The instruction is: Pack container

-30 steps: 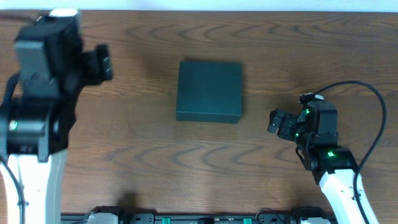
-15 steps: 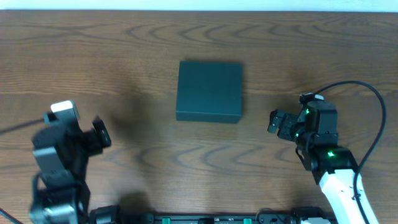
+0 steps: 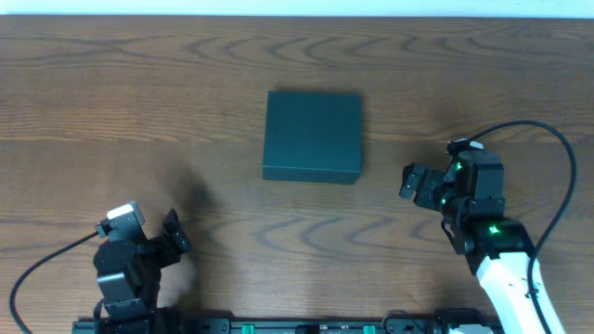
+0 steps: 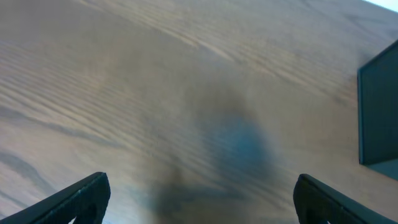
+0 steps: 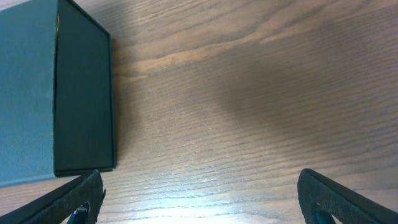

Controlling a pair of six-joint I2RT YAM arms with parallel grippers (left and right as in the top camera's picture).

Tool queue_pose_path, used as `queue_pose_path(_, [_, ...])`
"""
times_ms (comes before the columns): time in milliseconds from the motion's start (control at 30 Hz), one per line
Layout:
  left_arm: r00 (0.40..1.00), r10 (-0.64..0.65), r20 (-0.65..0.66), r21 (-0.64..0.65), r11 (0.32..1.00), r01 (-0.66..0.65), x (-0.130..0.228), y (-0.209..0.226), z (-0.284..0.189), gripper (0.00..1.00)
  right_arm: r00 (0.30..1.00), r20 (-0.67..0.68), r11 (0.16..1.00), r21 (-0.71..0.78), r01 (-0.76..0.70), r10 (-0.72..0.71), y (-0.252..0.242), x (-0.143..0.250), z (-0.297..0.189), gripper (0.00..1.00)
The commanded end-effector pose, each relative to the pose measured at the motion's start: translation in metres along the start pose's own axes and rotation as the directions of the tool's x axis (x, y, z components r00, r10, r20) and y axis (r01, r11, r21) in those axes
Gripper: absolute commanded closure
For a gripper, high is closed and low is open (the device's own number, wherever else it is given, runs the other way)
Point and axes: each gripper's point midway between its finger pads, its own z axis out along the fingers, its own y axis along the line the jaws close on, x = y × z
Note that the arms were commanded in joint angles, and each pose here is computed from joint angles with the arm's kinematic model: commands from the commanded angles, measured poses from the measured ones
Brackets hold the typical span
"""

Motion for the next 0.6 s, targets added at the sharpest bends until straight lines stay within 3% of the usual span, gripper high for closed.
queue_pose_path(0, [1.0, -0.002, 0.0, 0.034, 0.999, 0.002, 0.007, -0.005, 0.002, 0.05, 1.0, 0.02, 1.0, 0.006, 0.006, -0.006, 0.0, -0.006, -0.003, 0.01])
queue_pose_path(367, [0.995, 0.084, -0.06, 0.097, 0.992, -0.078, 0.045, -0.017, 0.02, 0.05, 1.0, 0.02, 1.0, 0.006, 0.006, -0.006, 0.0, -0.006, -0.003, 0.01])
queue_pose_path(567, [0.994, 0.106, -0.018, 0.095, 0.99, -0.104, 0.041, -0.018, 0.019, 0.05, 1.0, 0.02, 1.0, 0.006, 0.006, -0.006, 0.0, -0.006, -0.003, 0.01])
